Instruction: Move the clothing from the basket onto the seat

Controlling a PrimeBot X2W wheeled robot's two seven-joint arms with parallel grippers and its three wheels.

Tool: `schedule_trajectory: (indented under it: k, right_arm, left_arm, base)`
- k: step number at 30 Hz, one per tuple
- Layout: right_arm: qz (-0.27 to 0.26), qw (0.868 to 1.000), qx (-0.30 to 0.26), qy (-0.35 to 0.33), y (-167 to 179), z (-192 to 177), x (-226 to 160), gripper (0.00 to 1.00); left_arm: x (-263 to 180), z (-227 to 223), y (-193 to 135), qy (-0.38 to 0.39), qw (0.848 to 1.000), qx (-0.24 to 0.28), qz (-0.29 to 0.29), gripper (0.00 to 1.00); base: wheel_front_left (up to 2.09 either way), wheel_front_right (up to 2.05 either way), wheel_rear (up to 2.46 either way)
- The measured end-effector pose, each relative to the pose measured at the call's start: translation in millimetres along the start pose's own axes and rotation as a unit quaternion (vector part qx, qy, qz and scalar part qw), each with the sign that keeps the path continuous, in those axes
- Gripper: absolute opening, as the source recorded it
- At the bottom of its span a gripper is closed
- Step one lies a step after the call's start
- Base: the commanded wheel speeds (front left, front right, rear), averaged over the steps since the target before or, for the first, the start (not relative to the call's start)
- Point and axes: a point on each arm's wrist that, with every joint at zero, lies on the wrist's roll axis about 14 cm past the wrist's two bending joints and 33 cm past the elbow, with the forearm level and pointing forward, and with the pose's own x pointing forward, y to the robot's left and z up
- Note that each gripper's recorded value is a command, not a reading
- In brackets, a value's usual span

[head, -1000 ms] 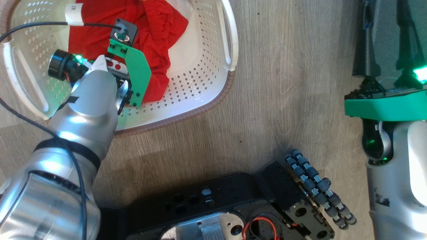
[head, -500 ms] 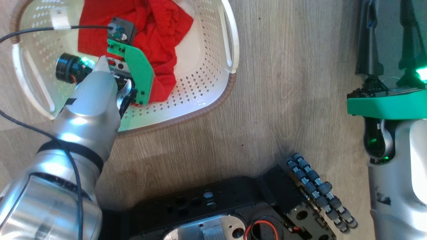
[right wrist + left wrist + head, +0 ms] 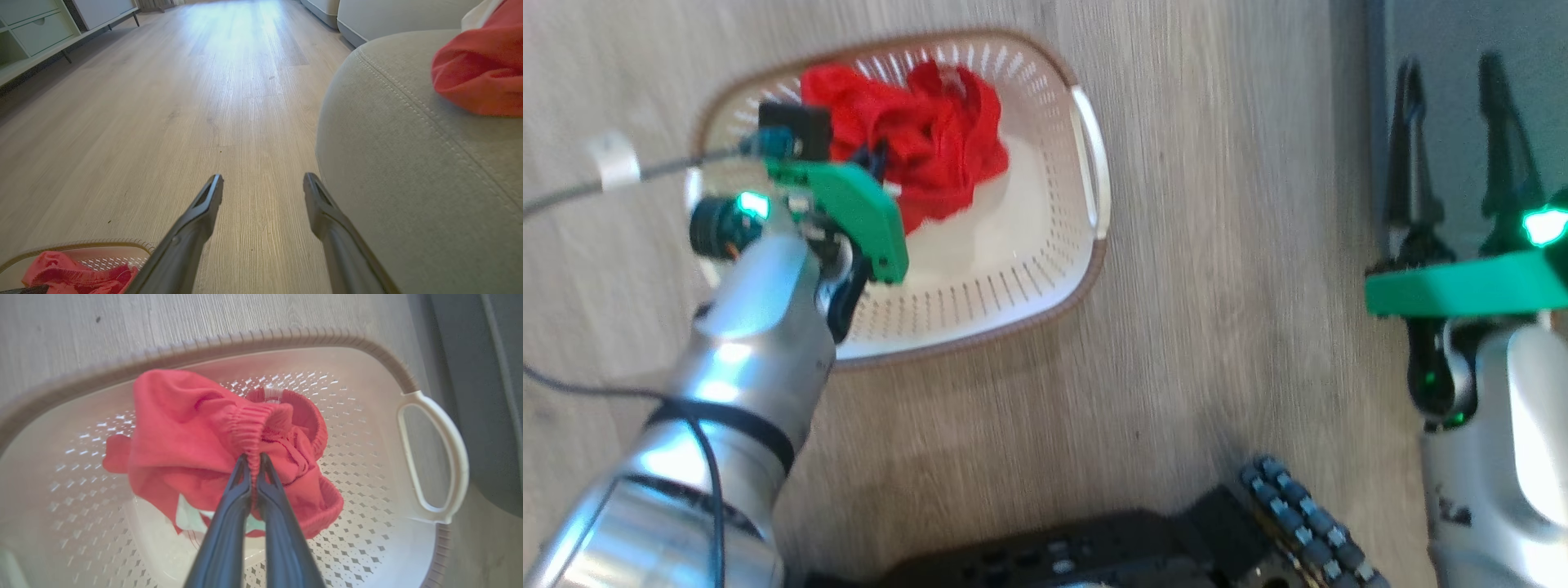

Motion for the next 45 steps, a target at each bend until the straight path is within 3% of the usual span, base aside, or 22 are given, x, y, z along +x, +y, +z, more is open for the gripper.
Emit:
schedule_trajectory:
  k: [8,16,29,45]
  right_arm:
    - [0.006,1.000,-0.005,-0.028,6.3,40.5,-31.4,1.00]
    - [0.028,0.998,0.007,-0.059,21.1,74.5,-65.4,1.00]
    - [0.087,0.992,0.000,-0.092,53.7,104.1,-102.0,1.00]
    - [0.126,0.986,-0.002,-0.111,76.1,115.6,-138.5,1.00]
  left_arm:
    - [-61.6,55.1,-12.3,-0.096,0.995,-0.003,0.012,0.00]
    - [-151.2,123.4,-19.4,-0.247,0.968,0.000,0.033,0.00]
    - [-295.2,134.6,-1.7,-0.391,0.913,0.034,0.108,0.00]
    - [-366.0,103.1,-0.7,-0.425,0.892,0.037,0.148,0.00]
  base:
    - [0.00,0.00,0.00]
    - [0.00,0.00,0.00]
    - [0.00,0.00,0.00]
    - [0.00,0.00,0.00]
